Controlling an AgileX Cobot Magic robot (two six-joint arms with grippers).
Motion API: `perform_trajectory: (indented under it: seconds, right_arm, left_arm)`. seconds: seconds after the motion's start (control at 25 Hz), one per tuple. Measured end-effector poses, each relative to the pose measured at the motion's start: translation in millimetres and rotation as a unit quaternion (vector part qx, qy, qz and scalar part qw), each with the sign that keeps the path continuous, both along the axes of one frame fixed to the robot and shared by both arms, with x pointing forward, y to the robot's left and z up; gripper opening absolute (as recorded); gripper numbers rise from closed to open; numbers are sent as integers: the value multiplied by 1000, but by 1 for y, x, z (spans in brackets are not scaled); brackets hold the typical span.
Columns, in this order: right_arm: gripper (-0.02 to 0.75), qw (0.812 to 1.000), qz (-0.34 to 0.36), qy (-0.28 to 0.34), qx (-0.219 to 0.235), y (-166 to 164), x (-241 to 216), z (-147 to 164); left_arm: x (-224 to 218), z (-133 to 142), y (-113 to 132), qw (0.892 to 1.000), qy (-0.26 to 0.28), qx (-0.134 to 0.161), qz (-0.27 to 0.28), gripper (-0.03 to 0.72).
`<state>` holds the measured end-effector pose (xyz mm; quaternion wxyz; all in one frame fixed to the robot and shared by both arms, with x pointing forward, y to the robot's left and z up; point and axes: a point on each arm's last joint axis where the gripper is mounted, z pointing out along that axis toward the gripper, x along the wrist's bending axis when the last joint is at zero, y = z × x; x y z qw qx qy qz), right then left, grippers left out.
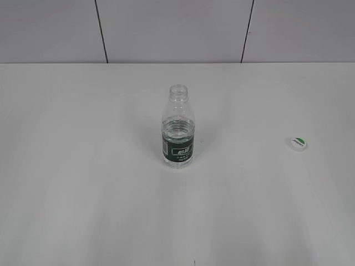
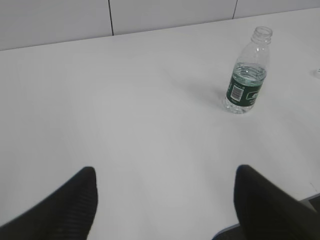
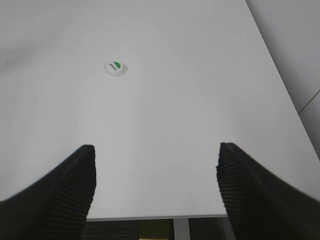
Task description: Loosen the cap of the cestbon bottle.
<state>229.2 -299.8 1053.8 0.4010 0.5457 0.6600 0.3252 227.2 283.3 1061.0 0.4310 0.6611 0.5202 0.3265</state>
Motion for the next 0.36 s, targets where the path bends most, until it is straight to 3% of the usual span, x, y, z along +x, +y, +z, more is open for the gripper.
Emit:
perform_trajectory:
  seconds: [0.36]
  right_arm:
    - [575, 1000, 0, 0, 1, 0, 0, 0]
  left_arm:
    - [0, 0, 0, 1000, 0, 0, 0, 519]
